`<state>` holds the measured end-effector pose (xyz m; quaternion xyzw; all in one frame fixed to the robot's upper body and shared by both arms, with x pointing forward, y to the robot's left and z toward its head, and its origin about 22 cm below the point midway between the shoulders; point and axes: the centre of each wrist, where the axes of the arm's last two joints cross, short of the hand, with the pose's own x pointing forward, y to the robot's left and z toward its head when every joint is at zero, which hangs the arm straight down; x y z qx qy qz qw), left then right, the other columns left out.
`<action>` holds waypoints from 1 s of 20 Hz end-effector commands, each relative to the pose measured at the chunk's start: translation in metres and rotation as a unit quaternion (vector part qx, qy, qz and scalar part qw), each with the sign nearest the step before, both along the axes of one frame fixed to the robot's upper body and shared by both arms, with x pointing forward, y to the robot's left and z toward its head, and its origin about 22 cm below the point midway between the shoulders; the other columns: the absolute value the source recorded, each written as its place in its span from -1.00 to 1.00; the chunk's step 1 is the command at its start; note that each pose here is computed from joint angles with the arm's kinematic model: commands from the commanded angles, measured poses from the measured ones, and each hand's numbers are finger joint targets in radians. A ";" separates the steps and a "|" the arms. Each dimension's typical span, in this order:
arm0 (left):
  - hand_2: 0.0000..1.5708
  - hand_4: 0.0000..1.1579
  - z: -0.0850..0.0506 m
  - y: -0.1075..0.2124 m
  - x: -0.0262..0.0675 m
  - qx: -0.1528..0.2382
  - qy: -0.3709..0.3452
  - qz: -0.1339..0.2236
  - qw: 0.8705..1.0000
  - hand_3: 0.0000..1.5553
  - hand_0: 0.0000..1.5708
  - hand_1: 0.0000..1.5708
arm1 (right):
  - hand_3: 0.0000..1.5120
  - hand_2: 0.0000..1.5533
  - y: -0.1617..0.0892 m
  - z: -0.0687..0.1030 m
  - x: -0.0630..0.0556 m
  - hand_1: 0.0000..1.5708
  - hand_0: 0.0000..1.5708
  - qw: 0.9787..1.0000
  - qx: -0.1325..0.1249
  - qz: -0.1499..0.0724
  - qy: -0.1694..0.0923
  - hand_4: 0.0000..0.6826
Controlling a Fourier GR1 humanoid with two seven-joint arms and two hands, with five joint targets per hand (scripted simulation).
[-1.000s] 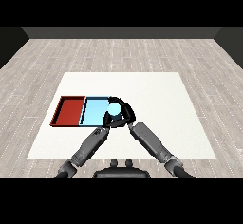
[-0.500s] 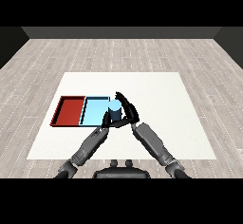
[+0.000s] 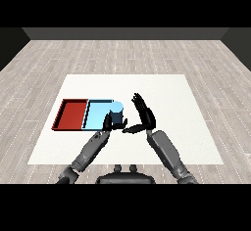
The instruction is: Pick the blue can and put it in the blue box
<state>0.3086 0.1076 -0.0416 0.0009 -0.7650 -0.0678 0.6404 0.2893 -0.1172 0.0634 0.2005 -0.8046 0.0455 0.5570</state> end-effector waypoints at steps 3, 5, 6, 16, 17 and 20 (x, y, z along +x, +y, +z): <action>1.00 0.95 0.000 0.018 0.0136 0.022 -0.003 0.007 1.000 0.92 1.00 1.00 | -1.00 -1.00 -0.043 0.014 -0.025 -1.00 -1.00 0.998 0.034 -0.047 -0.021 -1.00; 1.00 0.95 0.001 0.020 -0.0003 0.027 0.011 0.011 1.000 0.91 1.00 1.00 | -1.00 -1.00 -0.066 0.009 -0.027 -1.00 -1.00 0.996 0.047 -0.065 -0.026 -1.00; 1.00 0.94 0.018 0.023 0.0180 0.034 0.003 0.018 0.999 0.92 1.00 1.00 | -1.00 -1.00 -0.072 0.003 -0.034 -1.00 -1.00 0.995 0.059 -0.076 -0.031 -1.00; 1.00 0.93 -0.006 0.101 0.0461 0.086 0.075 0.138 0.984 0.92 1.00 1.00 | -1.00 -1.00 -0.115 0.008 -0.048 -1.00 -1.00 0.989 0.036 -0.142 -0.019 -1.00; 1.00 0.91 -0.001 0.128 0.0454 0.085 0.104 0.161 0.978 0.93 1.00 1.00 | -1.00 -1.00 -0.127 0.003 -0.048 -1.00 -1.00 0.988 0.041 -0.151 -0.017 -1.00; 1.00 0.88 -0.003 0.153 0.0539 0.099 0.130 0.171 0.972 0.93 1.00 1.00 | -1.00 -1.00 -0.117 0.013 -0.037 -1.00 -1.00 0.987 0.029 -0.154 -0.019 -1.00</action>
